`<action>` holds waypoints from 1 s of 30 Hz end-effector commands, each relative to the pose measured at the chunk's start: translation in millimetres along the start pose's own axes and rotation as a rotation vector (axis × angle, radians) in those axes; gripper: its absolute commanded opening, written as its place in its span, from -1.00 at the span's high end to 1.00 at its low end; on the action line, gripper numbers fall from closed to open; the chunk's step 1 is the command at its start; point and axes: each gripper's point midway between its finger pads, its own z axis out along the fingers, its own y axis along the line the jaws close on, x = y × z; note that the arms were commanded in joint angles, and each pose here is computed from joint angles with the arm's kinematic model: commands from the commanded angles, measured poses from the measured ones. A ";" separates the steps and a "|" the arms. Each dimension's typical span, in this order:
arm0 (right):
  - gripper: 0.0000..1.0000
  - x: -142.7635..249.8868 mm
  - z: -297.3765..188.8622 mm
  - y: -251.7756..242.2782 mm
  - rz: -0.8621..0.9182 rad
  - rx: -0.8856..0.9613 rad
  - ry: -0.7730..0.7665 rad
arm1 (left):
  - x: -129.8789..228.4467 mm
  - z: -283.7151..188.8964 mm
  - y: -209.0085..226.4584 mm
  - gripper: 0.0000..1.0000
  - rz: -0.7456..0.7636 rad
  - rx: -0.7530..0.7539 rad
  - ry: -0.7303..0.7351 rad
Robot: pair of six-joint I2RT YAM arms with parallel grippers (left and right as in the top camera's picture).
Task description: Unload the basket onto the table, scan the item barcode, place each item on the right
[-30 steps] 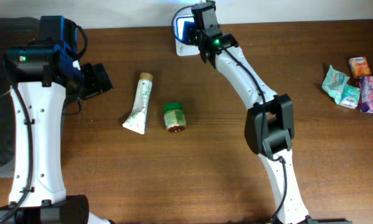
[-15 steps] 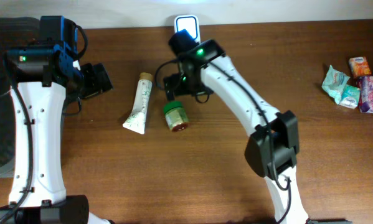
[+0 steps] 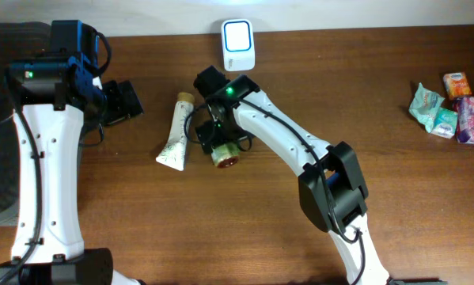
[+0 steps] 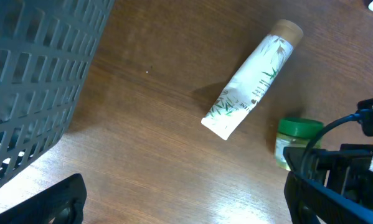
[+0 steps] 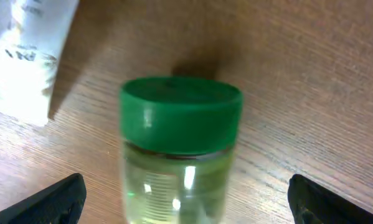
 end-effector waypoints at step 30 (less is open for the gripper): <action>-0.15 19.1 -96.1 -29.1 0.209 -1.048 0.127 | -0.6 -6.4 4.6 -0.98 -0.014 -0.003 -0.020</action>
